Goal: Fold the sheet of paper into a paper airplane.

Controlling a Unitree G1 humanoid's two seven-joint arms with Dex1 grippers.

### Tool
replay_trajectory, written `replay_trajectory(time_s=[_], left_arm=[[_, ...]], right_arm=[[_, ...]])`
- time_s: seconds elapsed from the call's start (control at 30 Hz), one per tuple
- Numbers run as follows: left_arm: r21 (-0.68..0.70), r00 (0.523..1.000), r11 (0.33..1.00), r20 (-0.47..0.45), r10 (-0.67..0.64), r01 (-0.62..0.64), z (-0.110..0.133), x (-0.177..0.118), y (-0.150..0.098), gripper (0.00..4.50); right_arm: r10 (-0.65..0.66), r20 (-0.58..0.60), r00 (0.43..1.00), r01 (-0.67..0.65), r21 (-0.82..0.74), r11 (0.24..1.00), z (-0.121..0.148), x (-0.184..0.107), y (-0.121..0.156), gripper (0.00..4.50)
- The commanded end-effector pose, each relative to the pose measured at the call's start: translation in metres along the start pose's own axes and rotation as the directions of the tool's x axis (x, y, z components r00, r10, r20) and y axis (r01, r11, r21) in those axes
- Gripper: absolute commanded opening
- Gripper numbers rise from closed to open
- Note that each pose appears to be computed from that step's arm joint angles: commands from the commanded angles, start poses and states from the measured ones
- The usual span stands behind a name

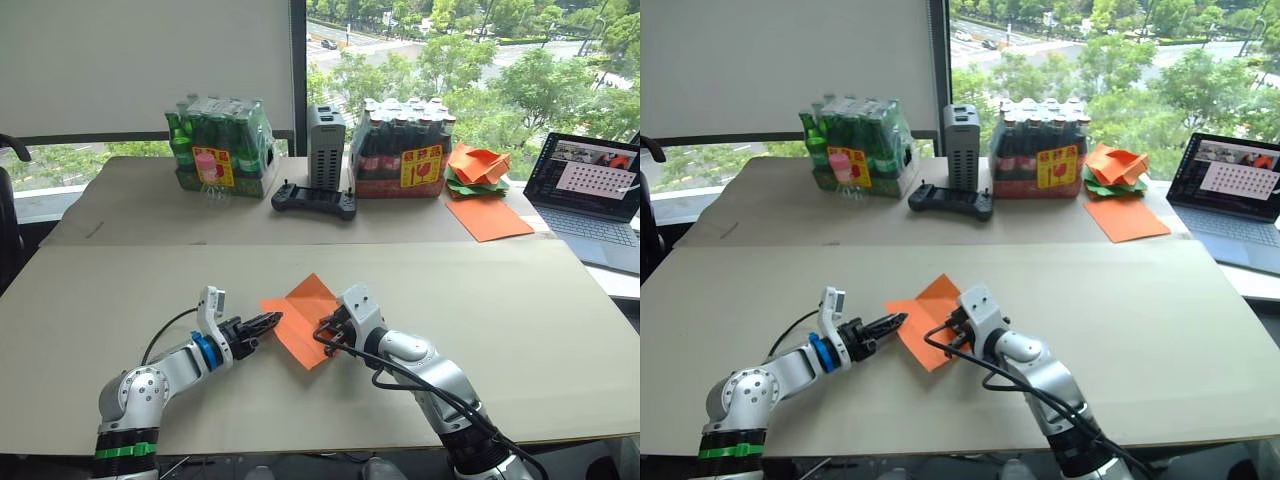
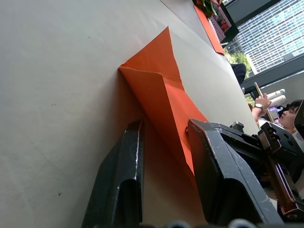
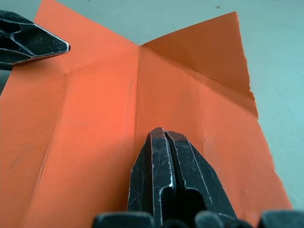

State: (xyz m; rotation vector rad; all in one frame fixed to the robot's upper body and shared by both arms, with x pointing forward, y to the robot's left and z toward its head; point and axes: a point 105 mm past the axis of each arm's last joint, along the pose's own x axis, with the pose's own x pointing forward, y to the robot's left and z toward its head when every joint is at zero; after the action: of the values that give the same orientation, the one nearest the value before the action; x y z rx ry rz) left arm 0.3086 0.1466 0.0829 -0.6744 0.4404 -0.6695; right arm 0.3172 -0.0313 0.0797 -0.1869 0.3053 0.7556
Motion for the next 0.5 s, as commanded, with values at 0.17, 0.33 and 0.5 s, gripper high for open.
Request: replay_trajectory(time_s=[0.17, 0.33, 0.5], left_arm=[[0.017, 1.000, 1.000, -0.017, -0.019, 0.019, -0.0023, 0.0034, -0.0048, 0.98], [0.017, 1.000, 1.000, -0.023, -0.009, 0.009, -0.0017, 0.0035, -0.0038, 0.01], [0.012, 0.999, 1.000, -0.028, -0.018, 0.018, 0.0006, 0.0019, -0.0047, 0.01]], right_arm=[[0.000, -0.081, 0.997, 0.002, 0.032, 0.999, -0.0209, 0.0003, 0.0034, 0.00], [0.001, -0.082, 0.997, 0.001, 0.030, 1.000, -0.0212, 0.0004, 0.0037, 0.00], [0.001, -0.067, 0.998, 0.001, 0.032, 0.999, -0.0169, 0.0005, 0.0036, 0.00]])
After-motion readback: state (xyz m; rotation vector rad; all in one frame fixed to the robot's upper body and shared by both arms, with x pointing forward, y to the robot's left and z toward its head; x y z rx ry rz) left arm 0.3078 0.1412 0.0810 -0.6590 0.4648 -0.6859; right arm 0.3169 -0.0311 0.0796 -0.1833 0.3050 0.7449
